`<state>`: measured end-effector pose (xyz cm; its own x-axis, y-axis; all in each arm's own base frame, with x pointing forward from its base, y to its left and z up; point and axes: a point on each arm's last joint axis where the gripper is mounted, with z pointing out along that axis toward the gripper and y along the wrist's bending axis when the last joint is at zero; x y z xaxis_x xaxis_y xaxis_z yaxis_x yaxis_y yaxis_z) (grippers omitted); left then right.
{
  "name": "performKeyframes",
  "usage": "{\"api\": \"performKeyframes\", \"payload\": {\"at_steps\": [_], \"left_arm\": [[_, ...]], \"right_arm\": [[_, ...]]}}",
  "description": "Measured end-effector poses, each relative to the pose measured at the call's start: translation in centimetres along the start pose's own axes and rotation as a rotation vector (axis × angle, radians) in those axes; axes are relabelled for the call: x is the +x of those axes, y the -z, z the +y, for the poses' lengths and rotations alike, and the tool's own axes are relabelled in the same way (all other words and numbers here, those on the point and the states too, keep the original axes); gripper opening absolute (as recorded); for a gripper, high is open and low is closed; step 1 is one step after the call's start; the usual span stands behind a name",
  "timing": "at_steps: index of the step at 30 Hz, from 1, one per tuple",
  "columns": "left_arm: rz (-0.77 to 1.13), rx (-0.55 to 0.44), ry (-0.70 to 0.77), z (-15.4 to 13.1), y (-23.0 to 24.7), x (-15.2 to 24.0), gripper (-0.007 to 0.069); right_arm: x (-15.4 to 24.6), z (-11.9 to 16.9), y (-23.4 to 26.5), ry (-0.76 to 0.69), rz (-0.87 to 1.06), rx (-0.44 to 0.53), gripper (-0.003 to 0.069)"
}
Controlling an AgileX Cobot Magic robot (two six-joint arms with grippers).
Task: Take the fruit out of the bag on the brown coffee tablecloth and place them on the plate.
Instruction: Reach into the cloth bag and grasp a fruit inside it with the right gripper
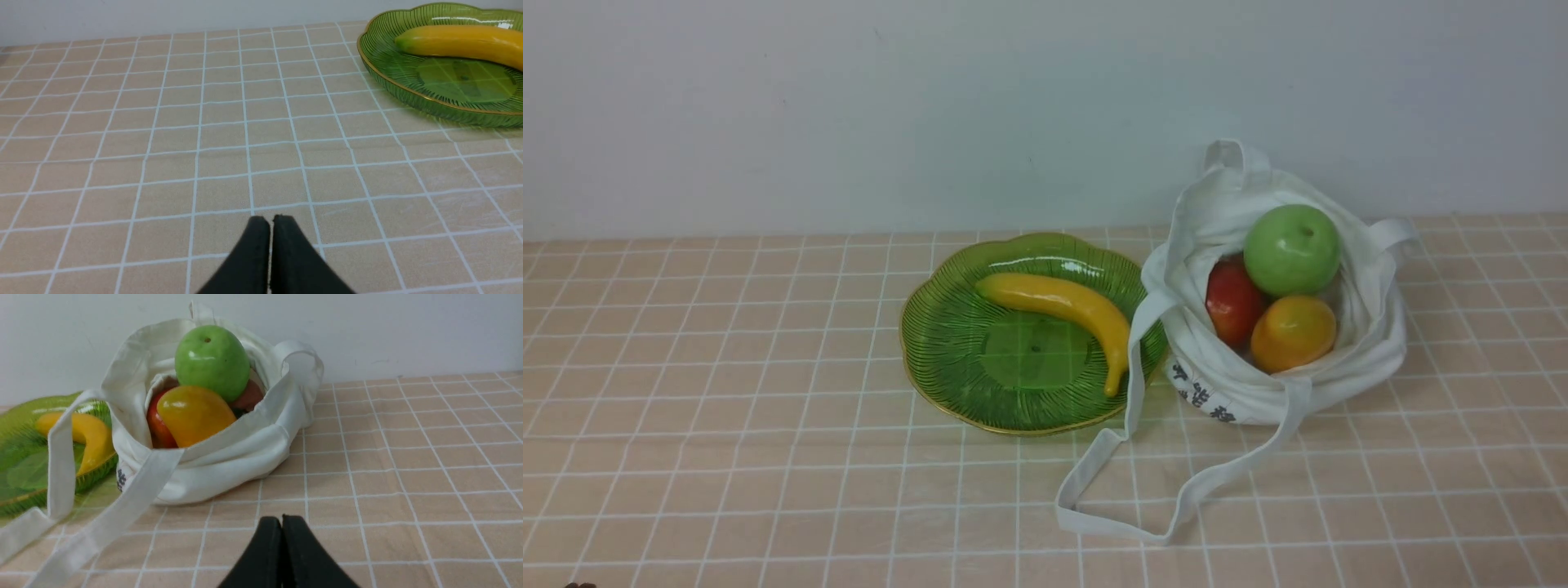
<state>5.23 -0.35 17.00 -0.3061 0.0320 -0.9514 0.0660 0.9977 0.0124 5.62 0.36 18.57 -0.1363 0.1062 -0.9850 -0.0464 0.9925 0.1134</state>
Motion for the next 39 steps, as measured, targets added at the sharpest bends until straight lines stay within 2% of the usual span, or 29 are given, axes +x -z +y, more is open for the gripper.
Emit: {"api": "performKeyframes", "payload": {"at_steps": [1,2,3,4,6,9,13,17,20,21,24,26,27,29,31,32,34,39], "left_arm": [[0.000,0.000,0.000,0.0,0.0,0.0,-0.0008],[0.000,0.000,0.000,0.0,0.0,0.0,-0.0008],[0.000,0.000,0.000,0.0,0.0,0.0,-0.0008],[0.000,0.000,0.000,0.0,0.0,0.0,-0.0008],[0.000,0.000,0.000,0.0,0.0,0.0,-0.0008],[0.000,0.000,0.000,0.0,0.0,0.0,-0.0008],[0.000,0.000,0.000,0.0,0.0,0.0,-0.0008],[0.000,0.000,0.000,0.0,0.0,0.0,-0.0008],[0.000,0.000,0.000,0.0,0.0,0.0,-0.0008],[0.000,0.000,0.000,0.0,0.0,0.0,-0.0008],[0.000,0.000,0.000,0.0,0.0,0.0,-0.0008],[0.000,0.000,0.000,0.0,0.0,0.0,-0.0008],[0.000,0.000,0.000,0.0,0.0,0.0,-0.0008],[0.000,0.000,0.000,0.0,0.0,0.0,-0.0008],[0.000,0.000,0.000,0.0,0.0,0.0,-0.0008],[0.000,0.000,0.000,0.0,0.0,0.0,-0.0008],[0.000,0.000,0.000,0.0,0.0,0.0,-0.0008],[0.000,0.000,0.000,0.0,0.0,0.0,-0.0008]], "right_arm": [[-0.6,0.1,0.0,-0.103,-0.056,-0.083,-0.0015],[-0.6,0.1,0.0,-0.128,-0.069,-0.020,-0.0015],[-1.2,0.2,0.1,-0.366,-0.130,-0.050,-0.0015],[-1.3,0.2,0.1,-0.377,-0.135,-0.050,-0.0015],[-1.5,0.2,0.1,-0.605,-0.156,-0.075,-0.0015],[-1.6,0.2,0.1,-0.754,-0.156,-0.091,-0.0015],[-1.4,0.3,0.1,-0.803,-0.137,-0.096,-0.0015],[-2.1,0.9,0.4,-0.745,-0.082,-0.131,-0.0015],[-7.0,1.7,2.4,-0.534,-0.179,-0.204,-0.0015],[-9.5,2.0,3.5,-0.420,-0.242,-0.213,-0.0015],[-13.2,2.3,4.7,-0.256,-0.273,-0.189,-0.0015],[-14.7,2.5,3.8,-0.150,-0.157,-0.142,-0.0015],[-14.9,2.5,3.2,-0.124,-0.104,-0.070,-0.0015],[-14.5,2.4,1.0,-0.073,0.125,-0.067,-0.0015],[-13.8,2.2,-0.2,-0.062,0.249,-0.034,-0.0015],[-12.8,2.0,-1.8,-0.065,0.394,0.005,-0.0013],[-11.6,1.8,-4.4,-0.083,0.548,0.047,-0.0010],[-11.5,2.2,-9.0,-0.114,0.637,0.048,0.0003]]}}
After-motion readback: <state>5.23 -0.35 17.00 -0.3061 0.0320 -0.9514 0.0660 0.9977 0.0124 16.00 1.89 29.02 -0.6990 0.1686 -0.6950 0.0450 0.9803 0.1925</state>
